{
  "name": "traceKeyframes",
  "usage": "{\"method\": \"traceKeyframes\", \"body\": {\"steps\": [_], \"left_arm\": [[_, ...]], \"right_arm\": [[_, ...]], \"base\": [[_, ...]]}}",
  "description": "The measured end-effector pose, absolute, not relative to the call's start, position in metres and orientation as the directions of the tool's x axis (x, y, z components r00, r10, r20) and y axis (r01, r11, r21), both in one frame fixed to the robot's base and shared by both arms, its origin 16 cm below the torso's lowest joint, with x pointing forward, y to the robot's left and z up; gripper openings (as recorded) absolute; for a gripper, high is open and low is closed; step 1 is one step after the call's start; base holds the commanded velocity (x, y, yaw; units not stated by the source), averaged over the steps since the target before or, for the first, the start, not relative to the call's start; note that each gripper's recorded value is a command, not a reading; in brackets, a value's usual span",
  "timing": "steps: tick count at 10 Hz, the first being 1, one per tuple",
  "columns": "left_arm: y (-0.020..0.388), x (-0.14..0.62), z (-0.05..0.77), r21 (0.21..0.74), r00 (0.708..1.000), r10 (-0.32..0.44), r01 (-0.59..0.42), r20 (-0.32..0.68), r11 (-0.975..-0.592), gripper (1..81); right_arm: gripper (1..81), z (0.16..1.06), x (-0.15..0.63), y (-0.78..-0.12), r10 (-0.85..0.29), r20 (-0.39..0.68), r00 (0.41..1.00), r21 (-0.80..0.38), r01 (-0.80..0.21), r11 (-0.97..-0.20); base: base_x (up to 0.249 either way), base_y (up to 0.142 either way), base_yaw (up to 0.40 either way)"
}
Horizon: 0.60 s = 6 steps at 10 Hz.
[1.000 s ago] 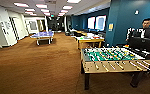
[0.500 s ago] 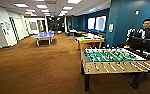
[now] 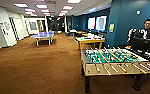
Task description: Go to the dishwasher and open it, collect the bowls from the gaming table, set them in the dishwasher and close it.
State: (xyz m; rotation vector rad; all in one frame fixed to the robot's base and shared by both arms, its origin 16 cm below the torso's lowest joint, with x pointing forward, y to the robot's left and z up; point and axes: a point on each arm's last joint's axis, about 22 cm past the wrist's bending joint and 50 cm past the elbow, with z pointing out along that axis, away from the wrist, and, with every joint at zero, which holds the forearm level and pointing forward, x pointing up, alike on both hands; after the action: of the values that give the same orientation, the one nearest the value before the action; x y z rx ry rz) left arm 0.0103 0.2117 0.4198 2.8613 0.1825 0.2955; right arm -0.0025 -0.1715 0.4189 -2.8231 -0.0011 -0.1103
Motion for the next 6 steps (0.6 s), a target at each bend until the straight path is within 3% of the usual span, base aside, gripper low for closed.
{"method": "traceKeyframes", "body": {"steps": [6], "left_arm": [[0.2152,0.0092,0.4195,0.264,0.970,0.161,0.110,0.181,-0.958,81.1]], "right_arm": [[81.1,0.4195,-0.0030,-0.1649,-0.011,0.075,0.997,-0.319,0.013,-0.948]], "base": [[0.118,0.000,0.000]]}}
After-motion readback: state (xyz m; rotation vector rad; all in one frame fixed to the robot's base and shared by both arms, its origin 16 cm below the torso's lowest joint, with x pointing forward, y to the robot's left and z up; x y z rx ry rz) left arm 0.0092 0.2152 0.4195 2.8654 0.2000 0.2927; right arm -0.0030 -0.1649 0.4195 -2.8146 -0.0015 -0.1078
